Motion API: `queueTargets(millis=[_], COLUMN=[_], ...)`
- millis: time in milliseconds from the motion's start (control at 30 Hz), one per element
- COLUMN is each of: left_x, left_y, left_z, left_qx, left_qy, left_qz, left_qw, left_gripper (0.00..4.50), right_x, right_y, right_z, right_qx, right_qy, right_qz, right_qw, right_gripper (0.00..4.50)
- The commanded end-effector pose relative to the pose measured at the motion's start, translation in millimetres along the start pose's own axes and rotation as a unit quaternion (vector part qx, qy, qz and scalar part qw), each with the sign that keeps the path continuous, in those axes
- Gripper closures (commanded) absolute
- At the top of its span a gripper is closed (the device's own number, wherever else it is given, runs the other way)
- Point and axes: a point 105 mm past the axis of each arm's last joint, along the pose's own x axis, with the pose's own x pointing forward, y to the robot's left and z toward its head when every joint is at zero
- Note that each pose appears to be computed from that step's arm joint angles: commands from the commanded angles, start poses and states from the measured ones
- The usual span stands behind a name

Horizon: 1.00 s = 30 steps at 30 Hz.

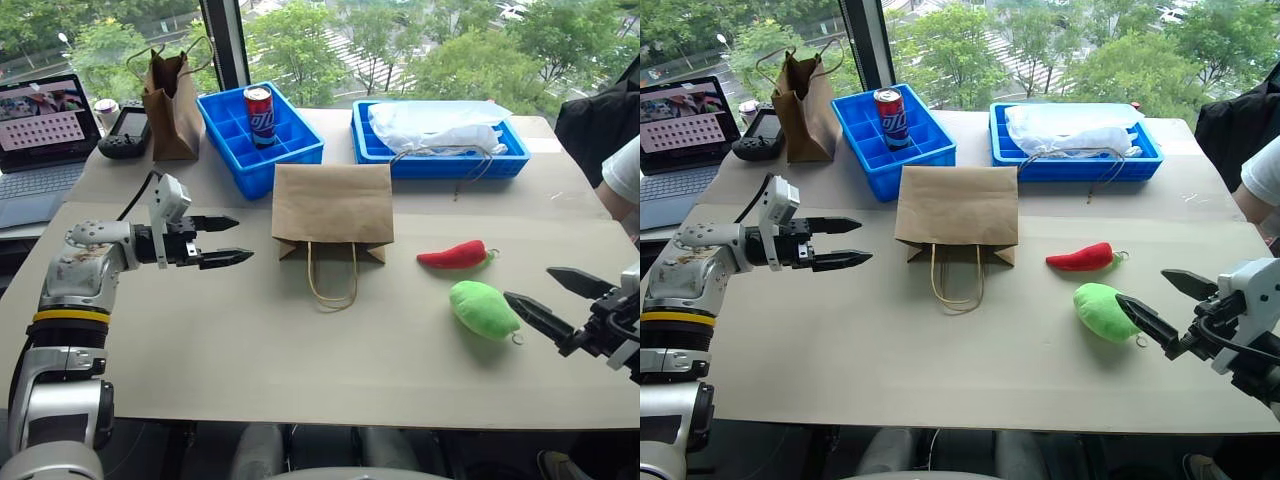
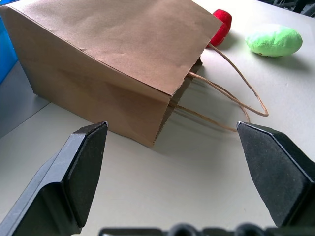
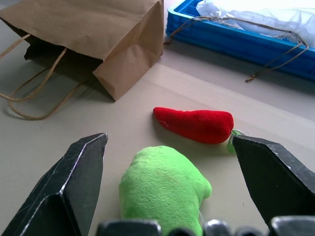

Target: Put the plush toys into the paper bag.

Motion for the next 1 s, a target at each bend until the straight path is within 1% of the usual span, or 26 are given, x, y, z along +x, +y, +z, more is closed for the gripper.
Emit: queueTargets(millis=[33, 100, 133, 167, 267, 433, 467, 533, 600, 633, 667, 767, 867, 1000], left_x=[-8, -6, -2, 1, 11, 34, 40, 54, 70, 74, 80, 101, 107, 108], left_y=[-10, -24, -30, -33, -40, -48, -49, -49, -51, -51, -51, -55, -56, -53], left_z=[23, 54, 63, 67, 70, 65, 59, 55, 60, 62, 62, 62, 49, 43], left_qx=[0.026, 0.037, 0.064, 0.082, 0.125, 0.199, 0.237, 0.300, 0.356, 0.372, 0.404, 0.511, 0.560, 0.598], left_qy=[-0.009, -0.030, -0.023, -0.012, 0.034, 0.081, 0.103, 0.125, 0.121, 0.119, 0.117, 0.092, 0.101, 0.115], left_qz=[-0.042, -0.107, -0.131, -0.146, -0.189, -0.237, -0.246, -0.267, -0.284, -0.288, -0.295, -0.308, -0.326, -0.336], left_qw=[0.999, 0.993, 0.989, 0.986, 0.973, 0.948, 0.934, 0.907, 0.882, 0.874, 0.858, 0.797, 0.755, 0.718], left_gripper=[0.00, 0.00, 0.00, 0.00, 0.00, 0.00, 0.00, 0.00, 0.00, 0.00, 0.00, 0.00, 0.00, 0.00], right_x=[0, 1, 3, 4, 5, 5, 6, 7, 7, 8, 10, 19, 20, 19], right_y=[9, 33, 45, 54, 78, 97, 101, 108, 113, 113, 114, 114, 121, 116], right_z=[16, 29, 35, 39, 49, 53, 52, 42, 32, 30, 31, 32, 30, 29], right_qx=[-0.025, -0.045, -0.054, -0.058, -0.079, -0.083, -0.081, -0.072, -0.070, -0.070, -0.069, -0.046, -0.030, -0.028], right_qy=[-0.015, -0.007, -0.004, 0.000, 0.015, 0.021, 0.023, 0.047, 0.074, 0.079, 0.072, 0.060, 0.062, 0.066], right_qz=[0.025, 0.087, 0.116, 0.136, 0.185, 0.197, 0.195, 0.193, 0.187, 0.184, 0.177, 0.153, 0.152, 0.126], right_qw=[0.999, 0.995, 0.992, 0.989, 0.979, 0.977, 0.977, 0.977, 0.977, 0.977, 0.979, 0.985, 0.986, 0.990], right_gripper=[0.02, 0.02, 0.02, 0.02, 0.02, 0.02, 0.02, 0.02, 0.02, 0.02, 0.02, 0.02, 0.02, 0.02])
